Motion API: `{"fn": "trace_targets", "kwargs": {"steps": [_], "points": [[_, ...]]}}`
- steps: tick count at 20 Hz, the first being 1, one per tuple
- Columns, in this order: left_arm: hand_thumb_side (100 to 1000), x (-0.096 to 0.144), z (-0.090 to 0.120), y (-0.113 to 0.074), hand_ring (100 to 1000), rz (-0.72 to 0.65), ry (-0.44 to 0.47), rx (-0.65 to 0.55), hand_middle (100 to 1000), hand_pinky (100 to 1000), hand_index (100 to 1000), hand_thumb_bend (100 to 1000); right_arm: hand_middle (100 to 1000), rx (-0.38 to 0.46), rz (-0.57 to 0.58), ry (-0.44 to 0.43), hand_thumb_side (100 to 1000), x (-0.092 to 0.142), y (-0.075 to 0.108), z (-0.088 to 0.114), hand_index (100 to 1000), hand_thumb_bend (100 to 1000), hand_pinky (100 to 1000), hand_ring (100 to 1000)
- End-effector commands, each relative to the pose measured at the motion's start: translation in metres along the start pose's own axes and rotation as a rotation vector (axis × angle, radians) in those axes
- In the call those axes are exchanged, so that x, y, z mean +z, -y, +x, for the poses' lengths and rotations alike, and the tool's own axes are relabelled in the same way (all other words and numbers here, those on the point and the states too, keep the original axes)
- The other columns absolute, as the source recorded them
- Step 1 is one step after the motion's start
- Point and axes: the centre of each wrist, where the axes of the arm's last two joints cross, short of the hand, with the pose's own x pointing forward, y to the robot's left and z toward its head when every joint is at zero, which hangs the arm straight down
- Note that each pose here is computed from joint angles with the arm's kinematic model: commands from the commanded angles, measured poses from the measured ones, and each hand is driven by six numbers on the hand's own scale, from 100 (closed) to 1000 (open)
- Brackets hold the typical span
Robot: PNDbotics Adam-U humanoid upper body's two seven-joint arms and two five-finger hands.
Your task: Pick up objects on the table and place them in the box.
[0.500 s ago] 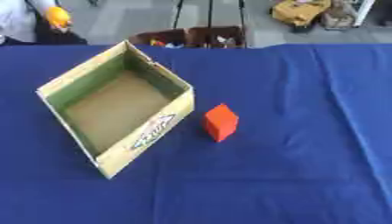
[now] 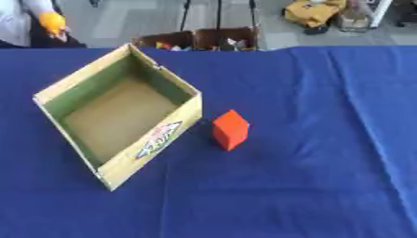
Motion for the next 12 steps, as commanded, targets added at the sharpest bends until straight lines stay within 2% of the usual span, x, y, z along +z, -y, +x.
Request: {"fn": "trace_targets", "kwargs": {"steps": [1, 6, 12], "points": [[893, -0.010, 0.004, 0.000, 731, -0.034, 0.025, -0.003, 848, 506, 906, 100, 737, 0.041, 0.155, 0.030, 914, -0.028, 0.005, 0.003, 840, 100, 822, 762], [892, -0.011, 0.004, 0.000, 731, -0.040, 0.020, 0.000, 847, 506, 907, 100, 758, 0.132, 0.380, 0.036, 919, -0.065, 0.011, 0.004, 846, 100, 827, 773], [892, -0.009, 0.003, 0.004, 731, -0.047, 0.012, 0.020, 847, 505, 907, 100, 793, 0.290, 0.567, -0.037, 935, -0.101, 0.033, -0.009, 867, 100, 818, 792]]}}
